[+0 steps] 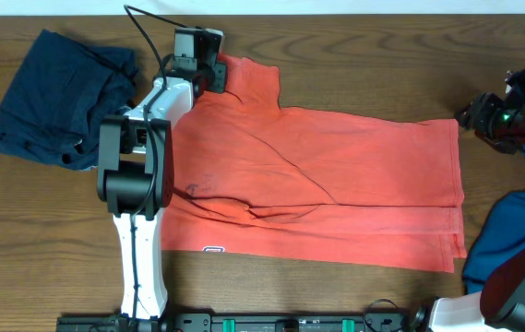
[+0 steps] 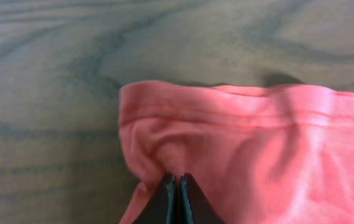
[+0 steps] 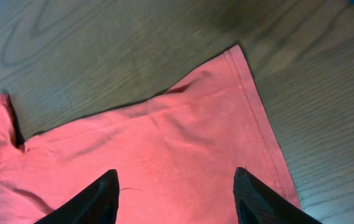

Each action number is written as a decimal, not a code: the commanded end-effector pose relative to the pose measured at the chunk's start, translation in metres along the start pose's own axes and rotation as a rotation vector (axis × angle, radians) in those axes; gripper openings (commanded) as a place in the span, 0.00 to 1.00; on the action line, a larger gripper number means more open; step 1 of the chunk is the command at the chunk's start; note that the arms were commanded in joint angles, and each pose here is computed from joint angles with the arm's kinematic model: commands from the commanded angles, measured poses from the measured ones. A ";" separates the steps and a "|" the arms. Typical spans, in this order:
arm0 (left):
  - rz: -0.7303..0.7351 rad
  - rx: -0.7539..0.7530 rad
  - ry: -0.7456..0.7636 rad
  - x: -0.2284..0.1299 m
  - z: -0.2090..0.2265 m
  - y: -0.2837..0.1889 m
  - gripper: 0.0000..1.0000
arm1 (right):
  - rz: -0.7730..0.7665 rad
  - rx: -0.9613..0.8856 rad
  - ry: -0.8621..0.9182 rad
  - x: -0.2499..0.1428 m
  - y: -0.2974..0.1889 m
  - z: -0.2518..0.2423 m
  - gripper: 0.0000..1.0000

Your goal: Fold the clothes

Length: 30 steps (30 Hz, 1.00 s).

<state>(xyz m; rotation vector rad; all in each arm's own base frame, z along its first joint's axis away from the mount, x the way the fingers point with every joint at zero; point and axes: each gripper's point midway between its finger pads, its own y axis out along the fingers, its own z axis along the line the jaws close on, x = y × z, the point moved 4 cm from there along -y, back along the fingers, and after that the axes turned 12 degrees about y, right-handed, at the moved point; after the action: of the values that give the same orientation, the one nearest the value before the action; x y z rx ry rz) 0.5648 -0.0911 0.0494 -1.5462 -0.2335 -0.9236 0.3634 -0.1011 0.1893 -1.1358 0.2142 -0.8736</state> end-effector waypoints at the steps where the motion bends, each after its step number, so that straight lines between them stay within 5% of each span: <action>1: -0.061 0.013 0.010 0.032 0.002 -0.036 0.06 | 0.014 -0.001 -0.015 -0.004 0.003 0.002 0.57; 9: 0.016 -0.121 -0.031 0.024 -0.020 -0.058 0.06 | 0.040 -0.013 -0.006 -0.009 0.003 -0.001 0.57; 19: 0.414 -0.234 -0.108 -0.045 -0.057 -0.093 0.06 | 0.048 -0.018 -0.002 -0.011 0.003 -0.002 0.58; 21: 0.431 -0.240 -0.108 -0.043 -0.060 -0.106 0.12 | 0.048 -0.018 -0.003 -0.011 0.003 -0.002 0.58; 25: 0.314 -0.207 -0.086 -0.012 -0.054 -0.134 0.40 | 0.048 -0.018 -0.002 -0.011 0.003 -0.002 0.59; 30: 0.170 -0.122 -0.052 0.021 -0.040 -0.144 0.53 | 0.048 -0.018 -0.002 -0.011 0.003 -0.002 0.60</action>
<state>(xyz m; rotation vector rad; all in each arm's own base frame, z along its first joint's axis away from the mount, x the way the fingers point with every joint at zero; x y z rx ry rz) 0.4663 -0.1067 0.1507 -1.7186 -0.0353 -0.7352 0.3557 -0.0980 0.1851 -1.1391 0.2559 -0.8469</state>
